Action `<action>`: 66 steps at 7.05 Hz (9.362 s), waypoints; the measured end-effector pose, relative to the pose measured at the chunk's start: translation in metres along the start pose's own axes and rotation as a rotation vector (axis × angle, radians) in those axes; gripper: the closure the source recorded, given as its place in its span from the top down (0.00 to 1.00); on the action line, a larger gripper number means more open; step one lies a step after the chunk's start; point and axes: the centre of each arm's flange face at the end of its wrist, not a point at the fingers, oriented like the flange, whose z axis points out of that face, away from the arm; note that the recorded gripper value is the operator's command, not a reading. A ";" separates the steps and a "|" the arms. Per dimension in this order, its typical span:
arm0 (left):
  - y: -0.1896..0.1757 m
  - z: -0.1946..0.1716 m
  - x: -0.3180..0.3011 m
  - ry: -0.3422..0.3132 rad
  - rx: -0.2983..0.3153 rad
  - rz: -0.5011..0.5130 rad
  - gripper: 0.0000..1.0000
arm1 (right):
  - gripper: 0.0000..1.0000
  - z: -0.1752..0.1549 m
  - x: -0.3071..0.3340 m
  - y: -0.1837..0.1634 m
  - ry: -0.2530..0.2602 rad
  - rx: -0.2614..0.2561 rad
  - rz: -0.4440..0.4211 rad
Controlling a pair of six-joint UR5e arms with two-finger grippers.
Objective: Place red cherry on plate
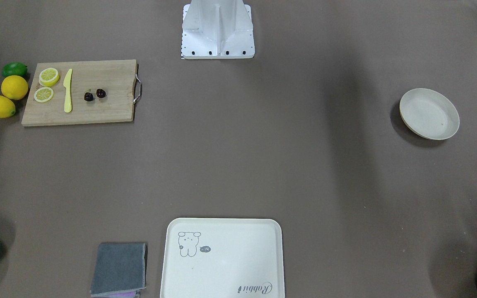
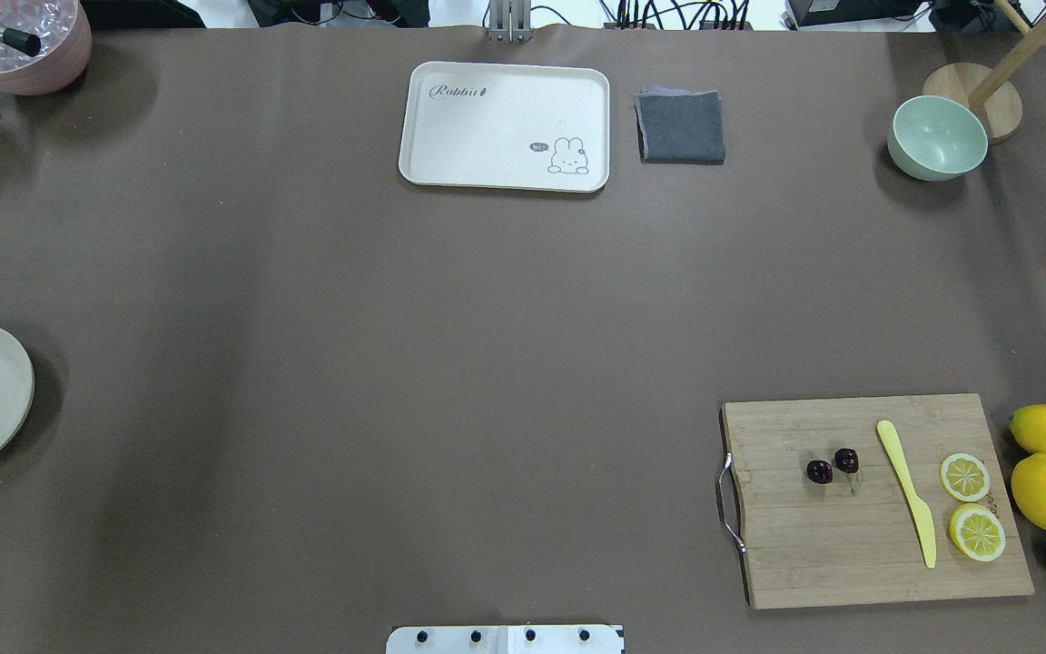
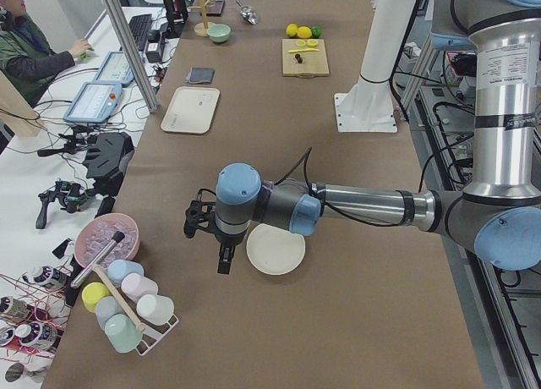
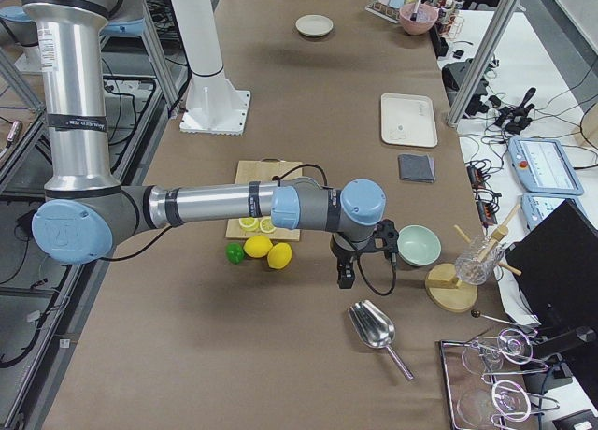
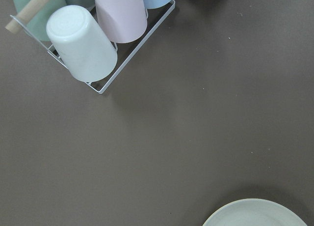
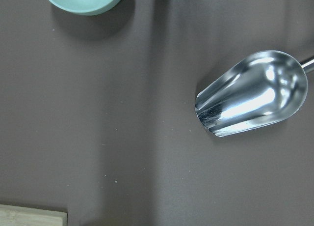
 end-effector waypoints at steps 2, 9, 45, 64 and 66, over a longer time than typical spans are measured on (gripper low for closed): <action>0.000 -0.001 -0.001 0.000 0.002 -0.002 0.98 | 1.00 -0.002 -0.002 -0.002 0.000 0.003 0.038; 0.000 0.021 -0.019 -0.068 -0.028 -0.009 0.98 | 1.00 -0.011 -0.013 -0.015 -0.004 0.022 0.062; 0.157 0.204 0.031 0.206 0.009 0.036 0.00 | 1.00 -0.035 -0.047 -0.020 -0.009 0.071 0.069; 0.092 0.152 0.696 0.366 0.003 -0.225 0.00 | 1.00 -0.020 -0.069 -0.025 -0.015 0.081 -0.018; 0.122 0.176 0.709 0.331 0.005 -0.224 0.00 | 1.00 -0.021 -0.073 -0.025 -0.017 0.082 -0.024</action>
